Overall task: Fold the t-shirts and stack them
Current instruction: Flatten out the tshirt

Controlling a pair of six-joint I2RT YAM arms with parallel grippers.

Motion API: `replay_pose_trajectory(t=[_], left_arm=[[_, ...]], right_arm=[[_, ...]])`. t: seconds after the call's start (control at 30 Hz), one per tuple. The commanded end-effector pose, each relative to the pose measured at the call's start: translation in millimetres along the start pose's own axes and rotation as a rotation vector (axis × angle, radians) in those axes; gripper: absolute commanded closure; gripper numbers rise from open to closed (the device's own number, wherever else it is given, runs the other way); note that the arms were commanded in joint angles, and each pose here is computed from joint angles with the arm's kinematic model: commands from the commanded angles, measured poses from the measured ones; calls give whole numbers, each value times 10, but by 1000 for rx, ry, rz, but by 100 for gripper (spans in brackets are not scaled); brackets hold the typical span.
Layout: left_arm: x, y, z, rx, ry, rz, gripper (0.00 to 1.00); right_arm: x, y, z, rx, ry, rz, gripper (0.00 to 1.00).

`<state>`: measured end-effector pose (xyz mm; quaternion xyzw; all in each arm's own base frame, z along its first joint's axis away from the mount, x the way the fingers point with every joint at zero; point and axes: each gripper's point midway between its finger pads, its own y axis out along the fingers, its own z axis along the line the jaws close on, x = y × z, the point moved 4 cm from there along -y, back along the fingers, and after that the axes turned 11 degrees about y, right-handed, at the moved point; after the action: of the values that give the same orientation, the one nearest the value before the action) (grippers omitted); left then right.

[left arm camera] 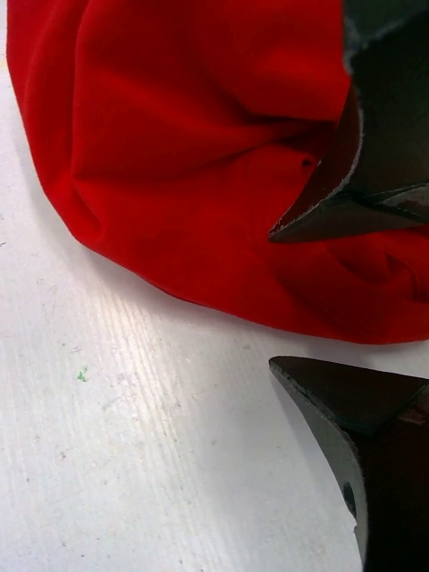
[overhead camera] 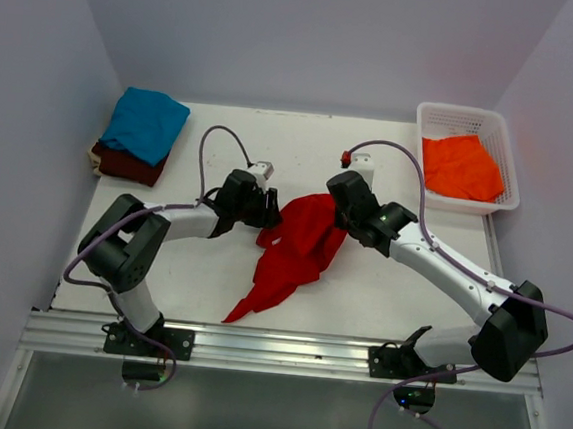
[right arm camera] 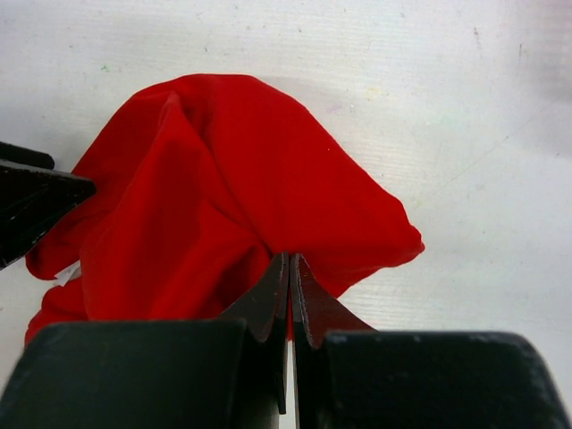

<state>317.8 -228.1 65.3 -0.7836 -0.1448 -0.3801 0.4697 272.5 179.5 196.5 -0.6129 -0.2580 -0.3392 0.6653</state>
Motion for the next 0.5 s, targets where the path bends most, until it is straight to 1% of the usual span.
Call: replay_pose_trajectory(t=[0.0, 0.03, 0.07, 0.17, 0.2, 0.27, 0.3, 0.33, 0.37, 0.4, 0.43, 0.47], left_arm=[[234, 140, -65, -36, 70, -67, 43], [267, 172, -72, -37, 78, -68, 44], [206, 232, -50, -36, 80, -45, 44], [173, 321, -74, -54, 103, -15, 49], [76, 374, -69, -60, 114, 23, 54], [55, 432, -85, -67, 126, 40, 61], [-32, 478, -78, -64, 135, 74, 72], [-46, 502, -82, -64, 138, 82, 78], [-96, 531, -69, -60, 138, 98, 90], [-130, 539, -62, -53, 140, 112, 97], [-136, 542, -62, -50, 142, 115, 100], [-127, 533, -55, -43, 142, 114, 100]], right_arm=[[108, -36, 29, 21, 25, -42, 100], [103, -34, 34, 21, 24, -41, 100], [104, -33, 39, 22, 24, -40, 100], [101, -26, 44, 24, 24, -40, 100], [98, -21, 39, 21, 24, -38, 100], [94, -24, 40, 23, 23, -38, 100], [100, -22, 43, 22, 22, -40, 100], [104, -26, 40, 22, 23, -42, 100], [99, -24, 37, 21, 21, -41, 100], [99, -24, 38, 21, 22, -41, 100], [99, -17, 32, 18, 21, -41, 100], [92, -17, 34, 18, 19, -40, 100]])
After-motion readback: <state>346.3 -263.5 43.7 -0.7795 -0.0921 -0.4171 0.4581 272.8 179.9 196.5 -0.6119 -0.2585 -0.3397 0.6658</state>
